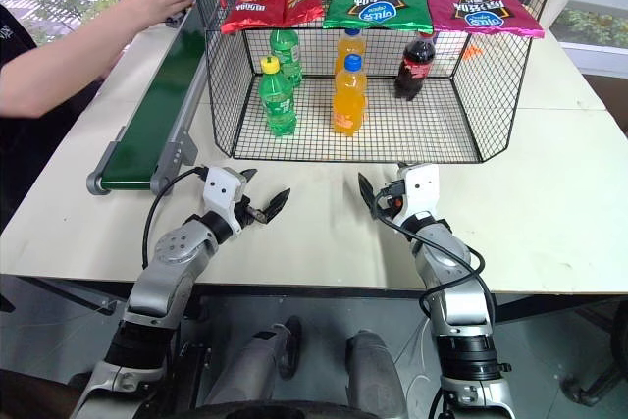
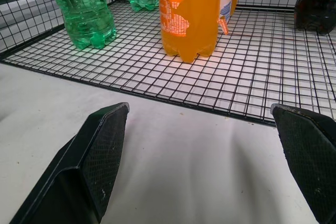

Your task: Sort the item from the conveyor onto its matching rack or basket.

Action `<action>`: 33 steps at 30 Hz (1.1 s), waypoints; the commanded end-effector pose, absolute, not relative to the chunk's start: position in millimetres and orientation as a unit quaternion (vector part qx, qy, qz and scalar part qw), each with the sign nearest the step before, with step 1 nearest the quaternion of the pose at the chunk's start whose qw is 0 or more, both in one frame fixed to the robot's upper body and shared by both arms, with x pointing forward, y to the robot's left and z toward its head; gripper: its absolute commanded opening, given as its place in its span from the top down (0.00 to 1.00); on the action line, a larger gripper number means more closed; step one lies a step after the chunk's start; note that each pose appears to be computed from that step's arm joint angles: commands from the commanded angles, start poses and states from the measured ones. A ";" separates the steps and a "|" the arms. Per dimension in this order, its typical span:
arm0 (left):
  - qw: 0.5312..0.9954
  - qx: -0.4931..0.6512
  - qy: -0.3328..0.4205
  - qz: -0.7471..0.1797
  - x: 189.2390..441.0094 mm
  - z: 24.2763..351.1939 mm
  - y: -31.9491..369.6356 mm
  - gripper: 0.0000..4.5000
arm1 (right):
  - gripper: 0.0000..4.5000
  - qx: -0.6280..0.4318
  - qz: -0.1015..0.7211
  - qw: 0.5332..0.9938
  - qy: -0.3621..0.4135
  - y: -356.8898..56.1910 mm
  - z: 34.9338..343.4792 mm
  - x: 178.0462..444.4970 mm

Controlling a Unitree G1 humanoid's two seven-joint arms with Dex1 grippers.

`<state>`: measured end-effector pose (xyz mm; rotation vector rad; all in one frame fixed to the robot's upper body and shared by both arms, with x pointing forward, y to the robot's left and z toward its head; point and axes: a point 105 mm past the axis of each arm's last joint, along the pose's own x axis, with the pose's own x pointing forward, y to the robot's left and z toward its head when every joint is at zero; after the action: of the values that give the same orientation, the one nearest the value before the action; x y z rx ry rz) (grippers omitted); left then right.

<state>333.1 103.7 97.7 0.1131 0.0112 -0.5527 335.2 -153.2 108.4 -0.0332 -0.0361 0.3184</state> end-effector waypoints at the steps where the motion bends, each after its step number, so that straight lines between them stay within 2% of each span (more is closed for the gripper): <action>1: 0.959 0.063 -0.020 -0.274 331.5 109.3 103.6 0.00 | 0.02 -0.024 0.160 0.986 -0.029 -155.3 113.5 333.9; 19: 0.960 0.055 -0.025 -0.275 332.3 114.1 106.9 0.00 | 0.02 -0.012 0.177 0.984 -0.023 -152.2 114.2 331.9; 29: 0.963 0.077 -0.049 -0.255 329.5 129.6 119.1 0.00 | 0.02 -0.023 0.201 0.979 -0.023 -148.3 116.6 328.8; 33: 0.963 0.086 -0.056 -0.248 325.8 140.4 129.6 0.00 | 0.02 -0.026 0.232 0.972 -0.032 -145.8 129.3 327.2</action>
<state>329.3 124.4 122.9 0.1678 -0.0546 -0.5122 328.9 -150.3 106.5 -0.0490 0.0087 0.4281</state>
